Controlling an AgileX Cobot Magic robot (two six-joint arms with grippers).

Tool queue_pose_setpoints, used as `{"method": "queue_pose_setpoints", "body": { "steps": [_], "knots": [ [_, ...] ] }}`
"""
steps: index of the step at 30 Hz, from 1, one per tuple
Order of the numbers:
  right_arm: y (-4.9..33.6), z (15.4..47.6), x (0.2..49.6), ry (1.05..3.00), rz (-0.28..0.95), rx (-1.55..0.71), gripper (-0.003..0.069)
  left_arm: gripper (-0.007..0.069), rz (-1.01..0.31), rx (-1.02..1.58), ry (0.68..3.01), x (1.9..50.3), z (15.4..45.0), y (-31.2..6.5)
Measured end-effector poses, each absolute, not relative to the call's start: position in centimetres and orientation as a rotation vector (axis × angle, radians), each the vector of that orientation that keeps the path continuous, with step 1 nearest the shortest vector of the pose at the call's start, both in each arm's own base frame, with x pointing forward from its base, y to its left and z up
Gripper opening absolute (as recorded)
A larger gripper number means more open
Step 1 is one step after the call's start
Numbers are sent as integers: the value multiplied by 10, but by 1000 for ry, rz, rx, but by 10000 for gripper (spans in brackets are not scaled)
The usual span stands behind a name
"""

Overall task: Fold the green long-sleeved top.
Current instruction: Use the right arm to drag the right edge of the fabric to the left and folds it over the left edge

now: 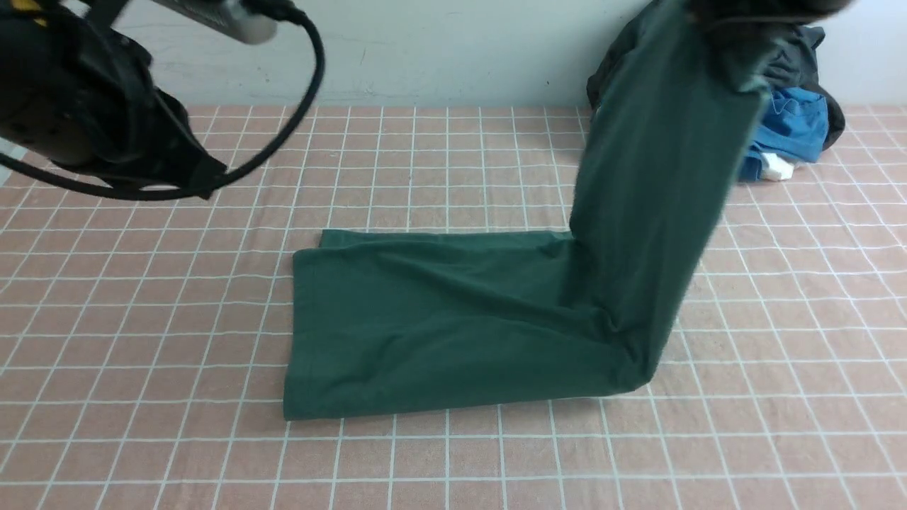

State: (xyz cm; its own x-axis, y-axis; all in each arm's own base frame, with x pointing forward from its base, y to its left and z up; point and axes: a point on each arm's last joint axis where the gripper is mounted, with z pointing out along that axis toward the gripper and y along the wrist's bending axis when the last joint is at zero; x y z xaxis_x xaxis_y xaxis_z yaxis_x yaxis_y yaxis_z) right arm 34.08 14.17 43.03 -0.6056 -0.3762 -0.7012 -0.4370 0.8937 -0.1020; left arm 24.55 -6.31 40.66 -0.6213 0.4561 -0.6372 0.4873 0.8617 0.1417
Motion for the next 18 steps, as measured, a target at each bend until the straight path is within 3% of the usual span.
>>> {"method": "queue_pose_setpoints", "body": {
  "steps": [6, 10, 18],
  "knots": [
    [241, 392, 344, 2258, 245, -793, 41, -3, 56, 579, 2261, 203, 437, -44],
    [298, 338, 353, 2281, 378, -863, 41, -3, 115, 506, 2228, 182, 449, -33],
    [341, 269, 372, 2331, 602, -771, 44, -3, 117, 492, 2226, 176, 451, -32]
  ]
}}
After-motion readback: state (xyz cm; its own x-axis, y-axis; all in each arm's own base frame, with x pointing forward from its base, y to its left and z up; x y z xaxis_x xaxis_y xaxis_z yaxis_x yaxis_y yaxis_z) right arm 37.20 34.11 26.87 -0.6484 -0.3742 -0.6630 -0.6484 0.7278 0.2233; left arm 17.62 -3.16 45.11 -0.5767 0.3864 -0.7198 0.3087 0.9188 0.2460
